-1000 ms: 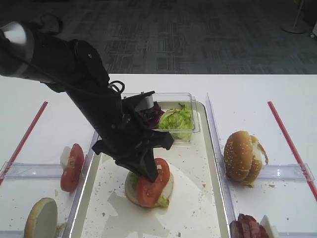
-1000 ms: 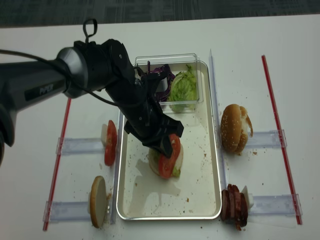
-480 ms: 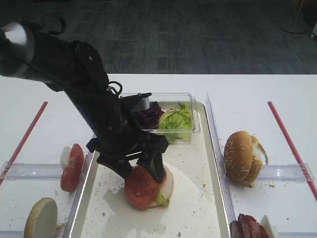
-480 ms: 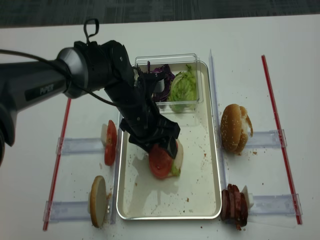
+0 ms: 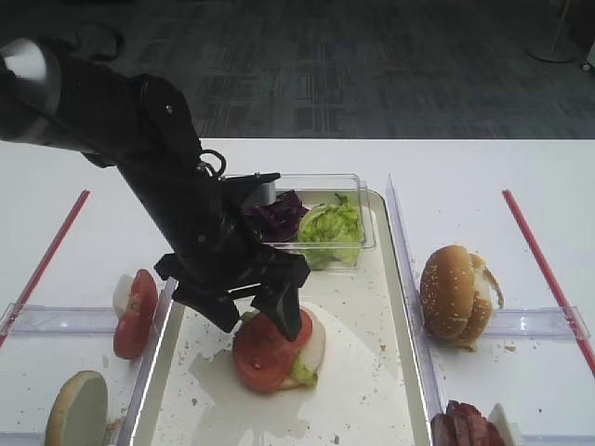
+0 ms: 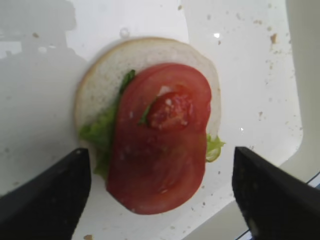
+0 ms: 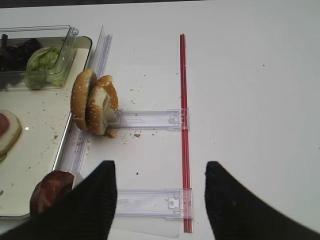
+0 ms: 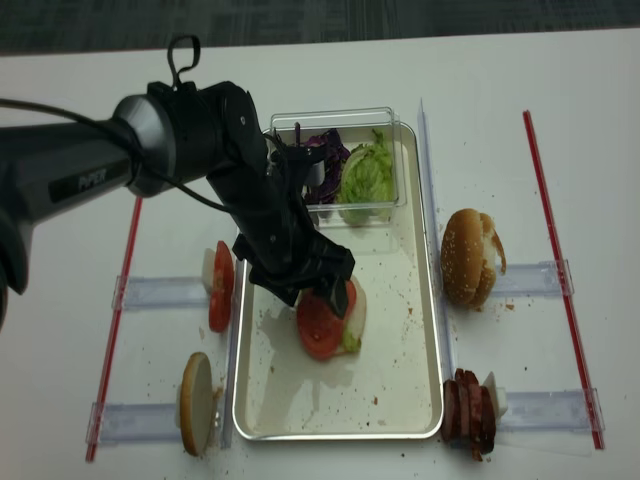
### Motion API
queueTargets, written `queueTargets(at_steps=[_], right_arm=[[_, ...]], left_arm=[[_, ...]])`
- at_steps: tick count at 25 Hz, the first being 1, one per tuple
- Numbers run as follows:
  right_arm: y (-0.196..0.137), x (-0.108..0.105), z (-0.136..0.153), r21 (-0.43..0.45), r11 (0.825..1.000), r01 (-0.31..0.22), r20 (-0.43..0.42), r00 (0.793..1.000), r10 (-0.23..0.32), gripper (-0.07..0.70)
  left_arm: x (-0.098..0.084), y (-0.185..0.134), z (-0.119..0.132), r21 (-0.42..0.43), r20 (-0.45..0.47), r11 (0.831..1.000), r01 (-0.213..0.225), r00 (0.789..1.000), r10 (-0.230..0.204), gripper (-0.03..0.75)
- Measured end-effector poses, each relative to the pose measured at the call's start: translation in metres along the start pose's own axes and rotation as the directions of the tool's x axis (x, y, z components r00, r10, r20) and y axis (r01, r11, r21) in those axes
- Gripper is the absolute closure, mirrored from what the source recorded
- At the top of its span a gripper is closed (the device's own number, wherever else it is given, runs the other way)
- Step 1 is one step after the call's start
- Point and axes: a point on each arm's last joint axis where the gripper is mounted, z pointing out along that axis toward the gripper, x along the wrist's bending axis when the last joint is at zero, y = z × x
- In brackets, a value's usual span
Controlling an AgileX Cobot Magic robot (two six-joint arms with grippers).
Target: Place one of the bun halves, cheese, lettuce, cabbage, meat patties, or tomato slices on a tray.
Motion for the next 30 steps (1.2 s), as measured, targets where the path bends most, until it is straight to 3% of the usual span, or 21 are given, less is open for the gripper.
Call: queueTargets(at_steps=[15, 19, 22, 25, 30], right_arm=[[0.000, 0.000, 0.000, 0.000, 1.000, 0.000, 0.000, 1.000, 0.000, 0.204], [0.000, 0.000, 0.000, 0.000, 1.000, 0.000, 0.000, 1.000, 0.000, 0.204], [0.000, 0.000, 0.000, 0.000, 1.000, 0.000, 0.000, 1.000, 0.000, 0.204], [0.000, 0.000, 0.000, 0.000, 1.000, 0.000, 0.000, 1.000, 0.000, 0.204], [0.000, 0.000, 0.000, 0.000, 1.000, 0.000, 0.000, 1.000, 0.000, 0.204]], left_arm=[[-0.025, -0.012, -0.061, -0.165, 0.020, 0.985, -0.052, 0.998, 0.056, 0.180], [-0.025, -0.014, -0.065, -0.170, 0.011, 0.984, -0.045, 0.999, 0.047, 0.181], [-0.017, -0.015, -0.065, -0.159, -0.073, 0.987, -0.026, 0.997, 0.015, 0.180], [-0.004, -0.017, -0.067, -0.132, -0.208, 0.991, -0.014, 0.978, -0.014, 0.181], [0.014, -0.022, -0.072, -0.087, -0.410, 0.996, 0.015, 0.911, -0.050, 0.181]])
